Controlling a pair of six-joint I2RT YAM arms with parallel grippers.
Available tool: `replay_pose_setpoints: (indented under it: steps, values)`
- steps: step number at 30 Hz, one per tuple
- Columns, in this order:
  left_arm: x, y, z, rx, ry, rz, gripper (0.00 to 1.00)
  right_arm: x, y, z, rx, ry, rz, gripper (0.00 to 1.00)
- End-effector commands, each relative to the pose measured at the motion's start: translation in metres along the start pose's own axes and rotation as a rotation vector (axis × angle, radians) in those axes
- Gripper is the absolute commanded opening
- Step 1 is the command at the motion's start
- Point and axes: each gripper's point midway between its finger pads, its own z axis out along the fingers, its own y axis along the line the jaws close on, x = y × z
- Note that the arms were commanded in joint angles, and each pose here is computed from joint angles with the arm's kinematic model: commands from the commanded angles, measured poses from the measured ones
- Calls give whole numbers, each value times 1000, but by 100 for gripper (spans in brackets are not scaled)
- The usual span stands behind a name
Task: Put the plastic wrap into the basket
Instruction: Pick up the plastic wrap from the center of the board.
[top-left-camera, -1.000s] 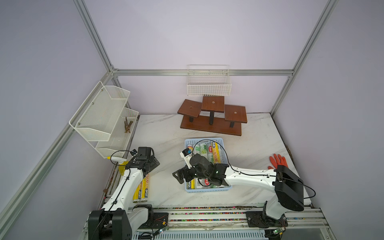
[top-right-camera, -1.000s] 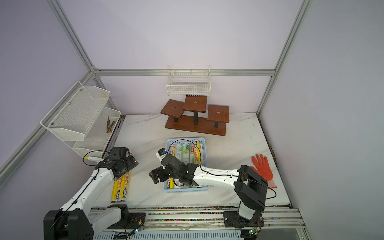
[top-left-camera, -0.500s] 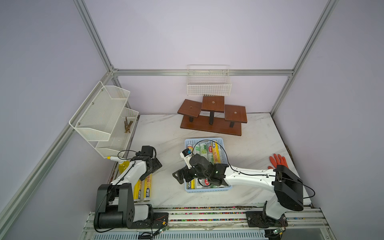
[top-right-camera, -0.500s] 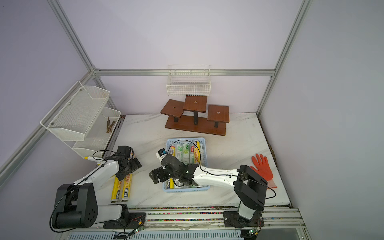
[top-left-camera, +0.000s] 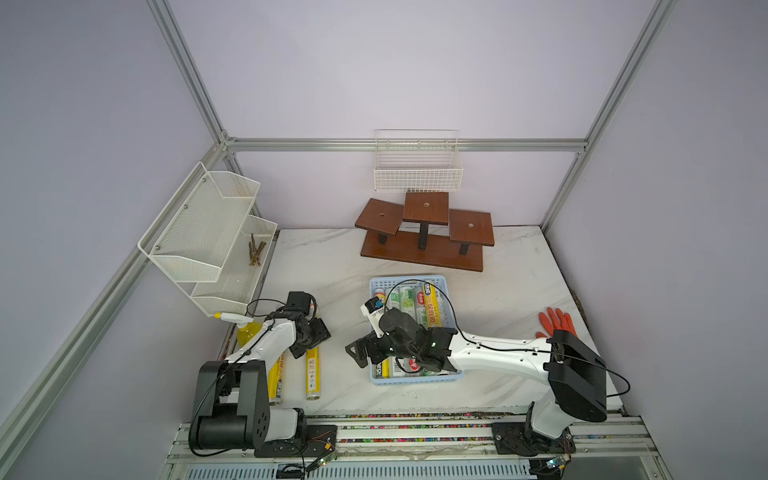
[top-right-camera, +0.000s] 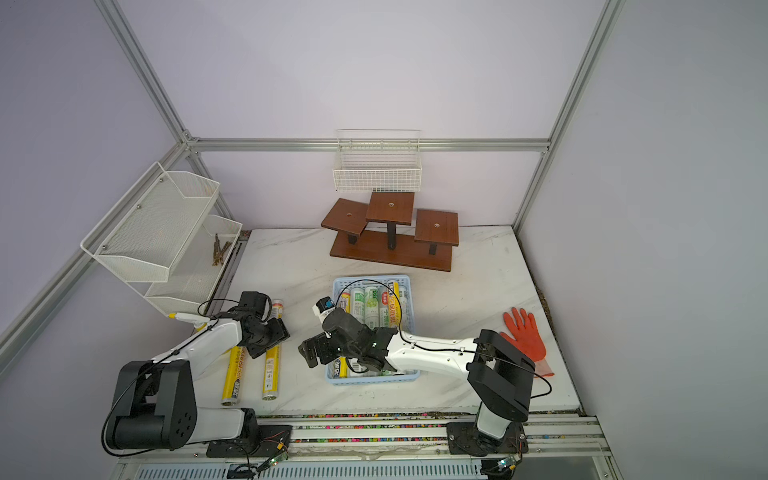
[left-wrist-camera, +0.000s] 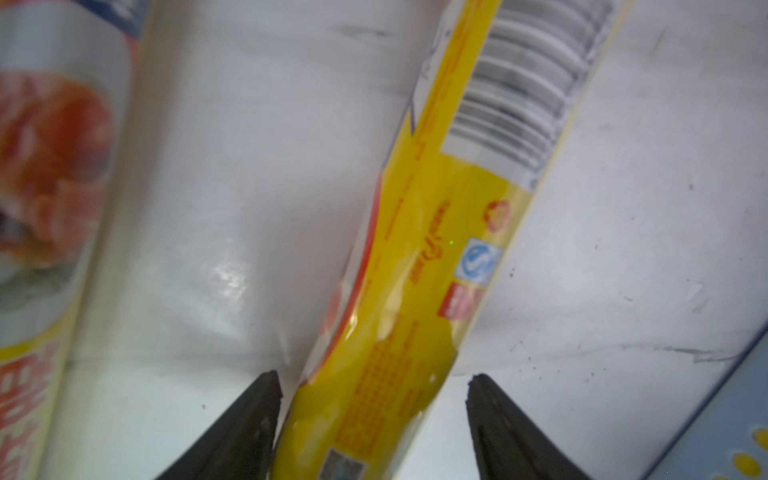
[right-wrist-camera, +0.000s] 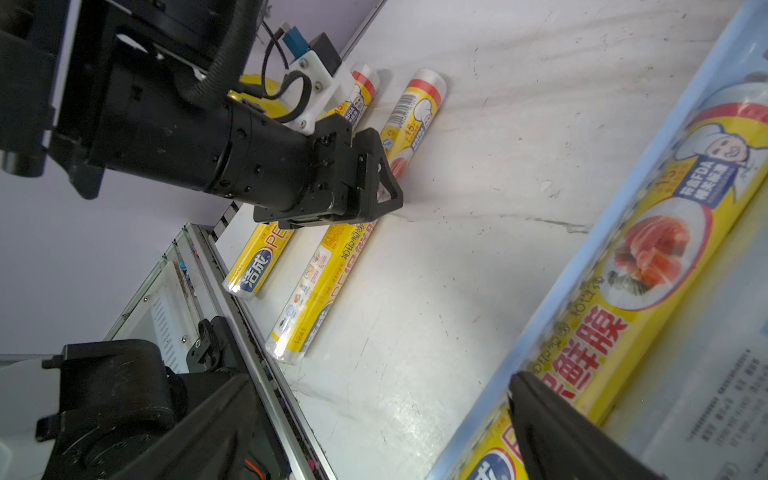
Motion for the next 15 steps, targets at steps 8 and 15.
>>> replay_pose_setpoints:
  steps: [8, 15]
  values:
    - [5, -25, 9, -49, 51, 176, 64, 5, -26, -13, 126, -16, 2, 99]
    - [11, -27, 11, -125, 80, 256, 60, 7, -37, -18, 177, -19, 6, 99]
